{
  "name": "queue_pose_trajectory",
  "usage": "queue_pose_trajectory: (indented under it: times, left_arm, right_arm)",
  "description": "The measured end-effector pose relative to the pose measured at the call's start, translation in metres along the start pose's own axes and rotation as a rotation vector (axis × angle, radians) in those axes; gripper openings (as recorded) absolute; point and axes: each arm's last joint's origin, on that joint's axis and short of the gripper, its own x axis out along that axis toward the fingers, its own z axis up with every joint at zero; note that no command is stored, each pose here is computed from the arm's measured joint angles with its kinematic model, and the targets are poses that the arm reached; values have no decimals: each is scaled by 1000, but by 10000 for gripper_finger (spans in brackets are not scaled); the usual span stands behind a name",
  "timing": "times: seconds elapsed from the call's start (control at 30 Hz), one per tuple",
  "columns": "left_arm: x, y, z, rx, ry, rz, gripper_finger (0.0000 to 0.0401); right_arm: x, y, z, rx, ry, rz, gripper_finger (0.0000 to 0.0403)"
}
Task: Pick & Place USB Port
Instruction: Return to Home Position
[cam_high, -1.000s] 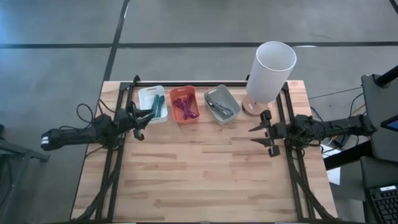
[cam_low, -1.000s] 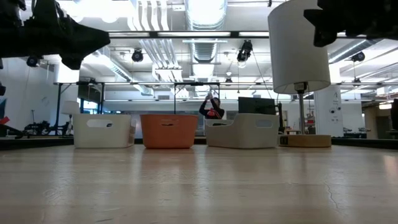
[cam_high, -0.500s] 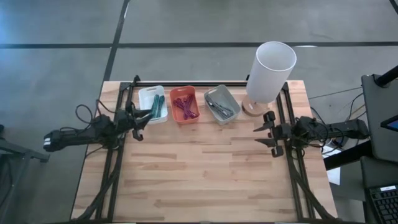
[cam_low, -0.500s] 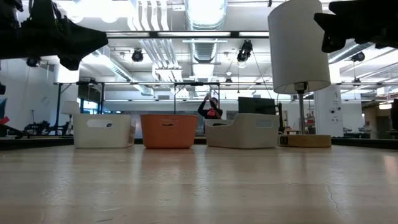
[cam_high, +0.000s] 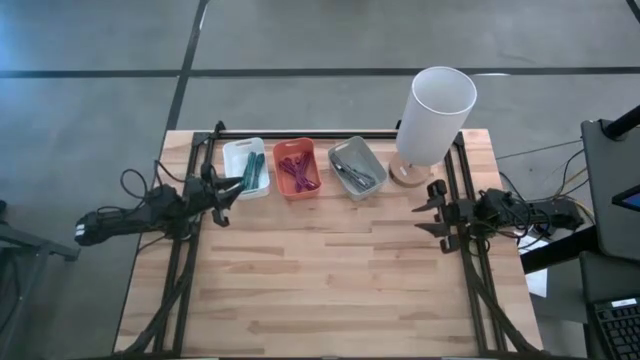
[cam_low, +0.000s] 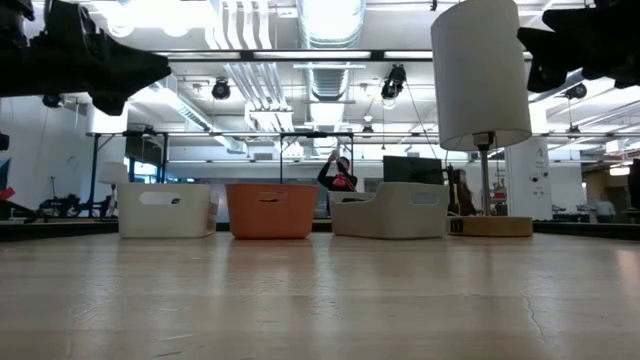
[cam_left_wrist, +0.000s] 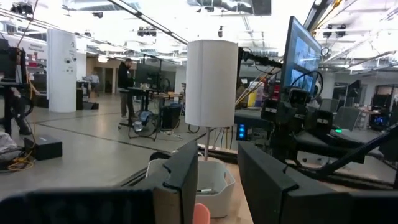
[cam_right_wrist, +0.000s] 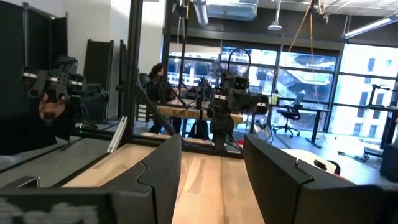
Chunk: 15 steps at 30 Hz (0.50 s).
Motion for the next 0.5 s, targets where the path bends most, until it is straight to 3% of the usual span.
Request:
queue_pose_trajectory:
  times: [0.5]
  left_arm:
    - [0, 1, -5, 37, 53, 22, 115]
  right_arm:
    - [-2, 0, -6, 6, 58, -16, 169]
